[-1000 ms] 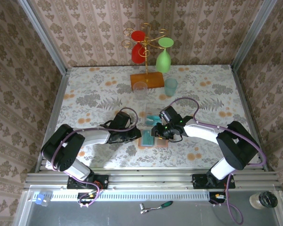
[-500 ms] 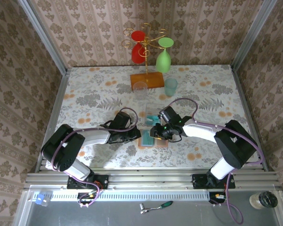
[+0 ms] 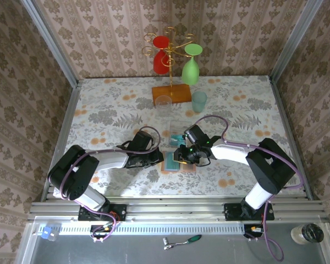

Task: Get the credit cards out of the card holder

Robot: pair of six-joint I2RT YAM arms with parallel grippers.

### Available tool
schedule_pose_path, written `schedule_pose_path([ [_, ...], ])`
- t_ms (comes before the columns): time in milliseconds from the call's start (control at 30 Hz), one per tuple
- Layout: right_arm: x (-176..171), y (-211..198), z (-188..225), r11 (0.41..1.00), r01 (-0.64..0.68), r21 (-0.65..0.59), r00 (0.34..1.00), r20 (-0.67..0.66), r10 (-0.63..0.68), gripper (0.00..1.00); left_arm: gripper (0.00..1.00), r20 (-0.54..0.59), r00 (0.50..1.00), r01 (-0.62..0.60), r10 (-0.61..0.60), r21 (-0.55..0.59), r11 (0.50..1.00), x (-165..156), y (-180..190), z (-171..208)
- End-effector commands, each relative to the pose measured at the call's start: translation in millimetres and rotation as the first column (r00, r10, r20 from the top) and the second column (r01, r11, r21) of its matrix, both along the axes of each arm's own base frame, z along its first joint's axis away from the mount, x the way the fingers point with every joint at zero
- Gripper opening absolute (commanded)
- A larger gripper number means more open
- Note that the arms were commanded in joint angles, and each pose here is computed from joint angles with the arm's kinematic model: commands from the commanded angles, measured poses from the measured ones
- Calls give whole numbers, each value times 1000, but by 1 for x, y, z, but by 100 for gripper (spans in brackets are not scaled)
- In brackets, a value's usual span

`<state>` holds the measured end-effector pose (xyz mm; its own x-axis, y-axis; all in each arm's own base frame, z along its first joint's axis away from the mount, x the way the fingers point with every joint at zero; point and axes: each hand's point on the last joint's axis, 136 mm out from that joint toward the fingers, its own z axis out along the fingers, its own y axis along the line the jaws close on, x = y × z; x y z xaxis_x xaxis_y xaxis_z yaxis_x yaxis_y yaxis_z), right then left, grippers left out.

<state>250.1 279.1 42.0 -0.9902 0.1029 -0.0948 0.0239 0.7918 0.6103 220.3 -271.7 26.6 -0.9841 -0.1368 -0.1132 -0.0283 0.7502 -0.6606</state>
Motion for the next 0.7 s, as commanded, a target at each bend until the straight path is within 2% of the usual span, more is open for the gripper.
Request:
schedule_pose_path([
  [0, 2, 11, 6, 999, -16, 35, 1000, 1, 16, 29, 7, -17, 1000, -6, 6, 25, 1000, -5, 4, -7],
  [667, -2, -3, -10, 998, -9, -63, 1000, -12, 8, 29, 6, -17, 1000, -8, 8, 23, 1000, -4, 4, -6],
])
